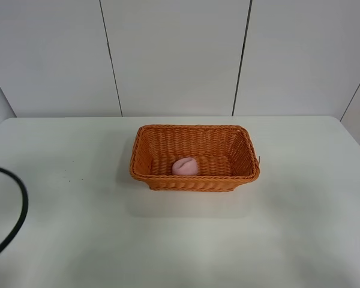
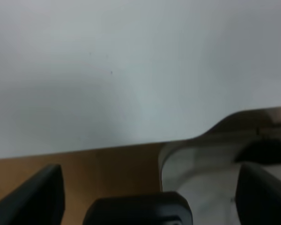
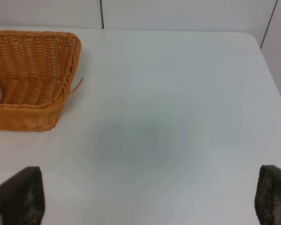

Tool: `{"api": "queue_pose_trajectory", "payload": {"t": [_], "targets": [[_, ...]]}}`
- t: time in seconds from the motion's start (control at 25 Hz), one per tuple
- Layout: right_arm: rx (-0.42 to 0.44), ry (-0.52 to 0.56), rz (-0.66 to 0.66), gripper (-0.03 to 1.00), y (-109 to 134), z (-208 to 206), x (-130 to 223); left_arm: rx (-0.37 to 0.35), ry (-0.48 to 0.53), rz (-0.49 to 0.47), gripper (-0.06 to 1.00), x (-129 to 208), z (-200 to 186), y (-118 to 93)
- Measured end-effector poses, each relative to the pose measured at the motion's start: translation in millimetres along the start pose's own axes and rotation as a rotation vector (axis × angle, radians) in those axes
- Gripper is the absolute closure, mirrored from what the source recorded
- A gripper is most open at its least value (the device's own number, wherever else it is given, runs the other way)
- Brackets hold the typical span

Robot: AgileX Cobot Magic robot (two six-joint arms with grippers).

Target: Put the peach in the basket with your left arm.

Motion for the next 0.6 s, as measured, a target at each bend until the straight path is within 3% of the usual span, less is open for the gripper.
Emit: {"api": "queue_pose_trajectory", "payload": {"t": [0.32,0.6], "targets": [[0.0,0.0,0.0,0.27,0.0,0.0,0.0,-0.064,-0.409,0.022,0.18,42.5,-25.1,-11.6],[0.0,0.0,0.0,0.27,0.0,0.0,0.0,-0.106,-0.625,0.039,0.18,69.2,-37.2,-17.8]]}}
Point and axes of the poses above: a point on each arm's last joint axis where the gripper is mounted, z pointing out along that axis toward the gripper, y along the wrist's bending axis when the last joint is at zero, x = y × z, the point moved 1 cm from there along z, pointing out along that axis toward the gripper, and after that the axes turned 9 degrees about z, right-handed, at the moved point
